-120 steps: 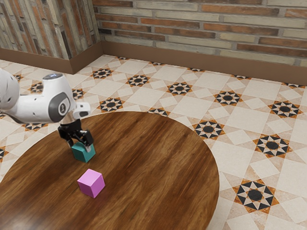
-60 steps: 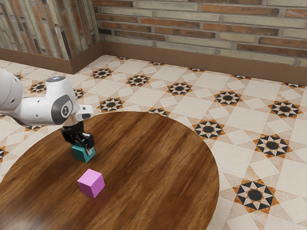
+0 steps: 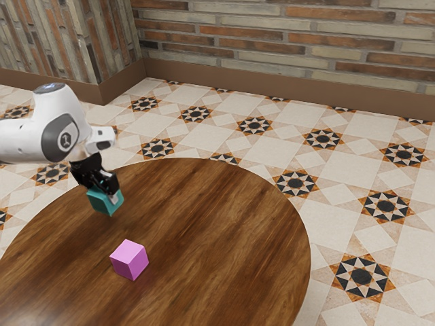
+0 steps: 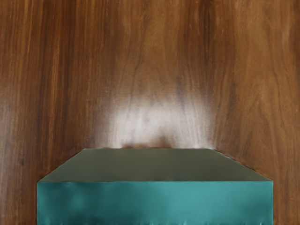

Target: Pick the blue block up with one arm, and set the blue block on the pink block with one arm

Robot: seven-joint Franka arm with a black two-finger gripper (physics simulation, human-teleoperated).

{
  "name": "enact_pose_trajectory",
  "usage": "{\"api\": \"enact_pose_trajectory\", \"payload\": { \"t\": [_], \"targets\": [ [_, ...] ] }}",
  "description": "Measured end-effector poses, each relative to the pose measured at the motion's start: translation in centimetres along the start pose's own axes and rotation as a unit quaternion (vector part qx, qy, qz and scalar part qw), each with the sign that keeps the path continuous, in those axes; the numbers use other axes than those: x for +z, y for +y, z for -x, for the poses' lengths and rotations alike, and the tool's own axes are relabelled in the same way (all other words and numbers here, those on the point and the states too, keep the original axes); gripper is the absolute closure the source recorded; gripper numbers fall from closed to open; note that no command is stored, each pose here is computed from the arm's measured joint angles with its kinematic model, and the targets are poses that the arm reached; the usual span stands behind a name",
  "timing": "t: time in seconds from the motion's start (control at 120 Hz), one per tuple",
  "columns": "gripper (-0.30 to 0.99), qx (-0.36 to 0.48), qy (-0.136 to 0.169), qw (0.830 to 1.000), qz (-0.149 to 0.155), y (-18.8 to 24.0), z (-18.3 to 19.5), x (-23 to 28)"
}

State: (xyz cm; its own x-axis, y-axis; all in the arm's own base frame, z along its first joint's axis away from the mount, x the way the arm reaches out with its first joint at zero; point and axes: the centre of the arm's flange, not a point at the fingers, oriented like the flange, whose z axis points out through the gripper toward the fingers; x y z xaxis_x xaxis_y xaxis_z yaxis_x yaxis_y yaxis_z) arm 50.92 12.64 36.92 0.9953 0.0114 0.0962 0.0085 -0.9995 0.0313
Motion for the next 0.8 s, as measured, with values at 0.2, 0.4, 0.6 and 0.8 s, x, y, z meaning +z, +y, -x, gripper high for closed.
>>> {"api": "enact_pose_trajectory", "payload": {
  "t": [0.2,0.4,0.6,0.8],
  "targets": [
    [0.31,0.022,-0.036,0.999,0.012,7.0,3.1,0.1],
    [0.31,-0.014,-0.052,0.998,0.012,10.1,5.4,0.3],
    [0.31,-0.062,-0.060,0.996,0.009,10.2,6.6,1.3],
    [0.31,-0.073,-0.046,0.996,0.004,10.7,6.8,1.8]
  ]
}}
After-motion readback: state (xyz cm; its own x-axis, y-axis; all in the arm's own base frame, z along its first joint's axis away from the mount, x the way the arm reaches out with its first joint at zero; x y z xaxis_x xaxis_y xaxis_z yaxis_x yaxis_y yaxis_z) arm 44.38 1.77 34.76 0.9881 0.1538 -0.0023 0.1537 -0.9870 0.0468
